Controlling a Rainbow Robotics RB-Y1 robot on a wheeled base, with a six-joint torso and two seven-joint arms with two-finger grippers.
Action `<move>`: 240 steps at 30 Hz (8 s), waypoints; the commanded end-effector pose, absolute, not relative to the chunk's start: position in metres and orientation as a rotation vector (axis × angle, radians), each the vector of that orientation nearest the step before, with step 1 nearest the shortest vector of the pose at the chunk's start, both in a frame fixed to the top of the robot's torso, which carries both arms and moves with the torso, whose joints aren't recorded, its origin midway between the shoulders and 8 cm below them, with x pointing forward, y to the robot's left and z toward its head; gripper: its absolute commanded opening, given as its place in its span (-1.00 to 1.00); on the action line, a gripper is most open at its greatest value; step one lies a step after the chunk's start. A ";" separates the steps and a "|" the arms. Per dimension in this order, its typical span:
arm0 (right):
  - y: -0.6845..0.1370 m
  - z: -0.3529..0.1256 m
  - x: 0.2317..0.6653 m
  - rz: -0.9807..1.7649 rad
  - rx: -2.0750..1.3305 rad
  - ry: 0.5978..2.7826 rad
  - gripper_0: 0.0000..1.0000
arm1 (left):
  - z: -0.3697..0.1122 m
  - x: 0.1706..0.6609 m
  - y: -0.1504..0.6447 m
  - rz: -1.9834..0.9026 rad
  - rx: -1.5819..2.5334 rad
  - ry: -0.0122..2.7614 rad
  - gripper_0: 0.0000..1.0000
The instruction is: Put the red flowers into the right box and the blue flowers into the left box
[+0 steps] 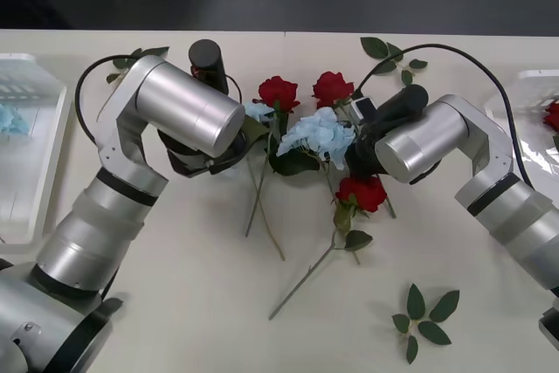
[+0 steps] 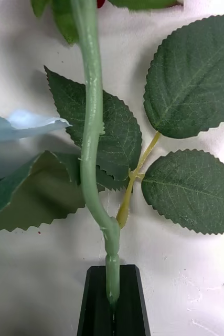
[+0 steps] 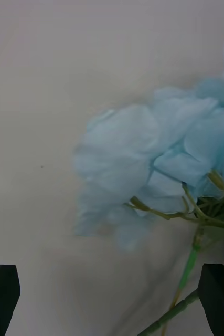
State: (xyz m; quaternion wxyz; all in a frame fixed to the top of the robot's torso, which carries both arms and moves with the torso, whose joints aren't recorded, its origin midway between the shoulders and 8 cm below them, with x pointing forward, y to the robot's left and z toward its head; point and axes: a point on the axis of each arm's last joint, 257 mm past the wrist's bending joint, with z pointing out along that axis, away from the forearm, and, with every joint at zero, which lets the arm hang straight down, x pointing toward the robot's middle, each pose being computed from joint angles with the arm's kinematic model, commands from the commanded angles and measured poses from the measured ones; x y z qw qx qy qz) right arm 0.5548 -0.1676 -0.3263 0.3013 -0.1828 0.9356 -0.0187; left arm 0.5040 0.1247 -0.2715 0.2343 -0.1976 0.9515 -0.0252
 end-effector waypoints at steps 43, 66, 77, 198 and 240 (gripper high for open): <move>-0.429 -0.141 0.471 -0.151 0.022 2.446 -1.00 | -0.324 0.501 0.081 0.054 -0.339 2.624 1.00; -0.555 -0.189 0.434 -0.456 0.295 2.514 -1.00 | -0.318 0.496 0.078 0.018 -0.288 2.612 -1.00; -0.572 -0.201 0.434 -0.480 0.339 2.501 -1.00 | -0.258 0.475 0.100 -0.107 -0.334 2.481 -1.00; -0.087 -0.349 0.359 0.258 0.663 2.651 0.97 | -0.180 0.413 0.274 -0.393 -0.141 2.477 1.00; -0.084 -0.373 0.385 0.257 0.656 2.651 -1.00 | -0.280 0.520 0.072 -0.155 0.198 2.607 1.00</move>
